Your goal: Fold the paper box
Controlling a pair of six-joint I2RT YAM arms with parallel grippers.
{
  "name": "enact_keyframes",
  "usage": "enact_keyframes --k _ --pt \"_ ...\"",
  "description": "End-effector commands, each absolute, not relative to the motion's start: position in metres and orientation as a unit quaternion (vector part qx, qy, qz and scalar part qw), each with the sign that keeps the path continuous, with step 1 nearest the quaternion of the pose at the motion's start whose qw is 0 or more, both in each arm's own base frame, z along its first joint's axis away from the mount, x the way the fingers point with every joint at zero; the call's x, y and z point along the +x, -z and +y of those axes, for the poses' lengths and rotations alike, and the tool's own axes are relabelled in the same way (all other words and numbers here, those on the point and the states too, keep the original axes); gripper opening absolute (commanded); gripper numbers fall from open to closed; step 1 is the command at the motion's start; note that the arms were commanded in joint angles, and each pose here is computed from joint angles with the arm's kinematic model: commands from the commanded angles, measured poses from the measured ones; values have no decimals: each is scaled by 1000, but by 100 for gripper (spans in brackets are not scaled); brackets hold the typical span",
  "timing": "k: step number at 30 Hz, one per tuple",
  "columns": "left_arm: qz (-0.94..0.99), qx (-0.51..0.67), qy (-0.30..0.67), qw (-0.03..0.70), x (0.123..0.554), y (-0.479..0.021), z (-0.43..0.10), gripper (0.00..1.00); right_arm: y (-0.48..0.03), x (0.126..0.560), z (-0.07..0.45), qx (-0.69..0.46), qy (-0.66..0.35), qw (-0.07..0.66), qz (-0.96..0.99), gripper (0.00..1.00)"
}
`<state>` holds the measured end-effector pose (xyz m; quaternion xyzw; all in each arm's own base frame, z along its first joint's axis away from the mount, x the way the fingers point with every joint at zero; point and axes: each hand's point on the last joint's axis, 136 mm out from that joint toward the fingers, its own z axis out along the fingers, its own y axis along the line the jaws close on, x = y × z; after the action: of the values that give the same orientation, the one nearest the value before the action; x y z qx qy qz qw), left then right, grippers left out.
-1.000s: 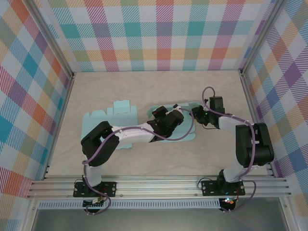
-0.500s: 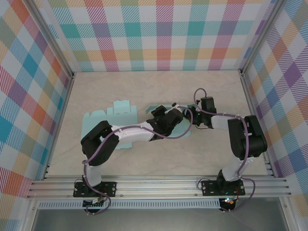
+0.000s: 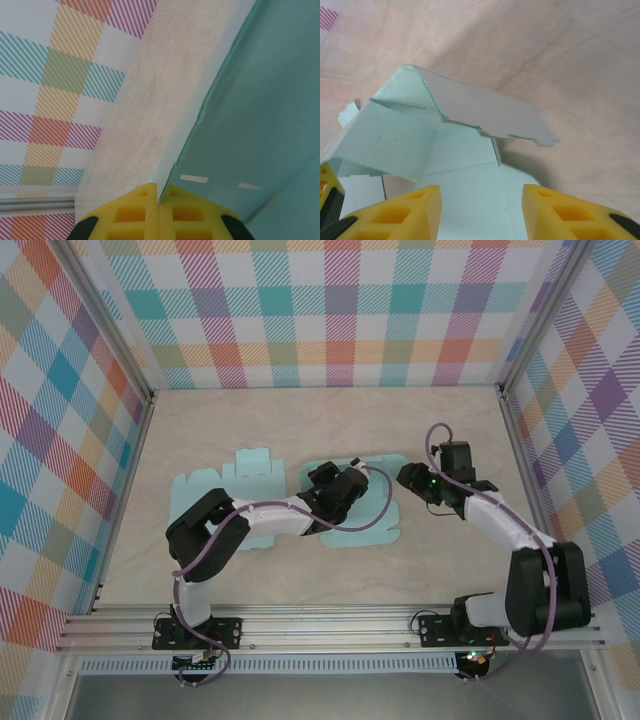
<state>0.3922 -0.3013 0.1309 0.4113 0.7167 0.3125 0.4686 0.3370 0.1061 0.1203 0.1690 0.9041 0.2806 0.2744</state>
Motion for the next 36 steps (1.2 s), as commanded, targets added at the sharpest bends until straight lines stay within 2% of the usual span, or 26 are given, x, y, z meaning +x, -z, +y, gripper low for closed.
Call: enact_keyframes --k 1,7,12,17,22,36 --pt "698 433 -330 464 399 -122 -304 0 -128 322 81 178 -257 284 907 51" --pt "682 440 -340 475 400 -124 -308 0 -145 347 45 212 -286 310 882 51" --pt "663 437 -348 499 402 -133 -312 0 -129 383 31 235 -327 286 869 45" --pt "647 426 -348 527 405 -143 -316 0 -103 408 42 237 -374 249 861 38" --pt "635 414 -339 557 410 -149 -326 0 -86 418 52 227 -387 241 861 39" --pt "614 426 -351 565 421 -136 -329 0 -66 427 73 193 -396 242 865 39"
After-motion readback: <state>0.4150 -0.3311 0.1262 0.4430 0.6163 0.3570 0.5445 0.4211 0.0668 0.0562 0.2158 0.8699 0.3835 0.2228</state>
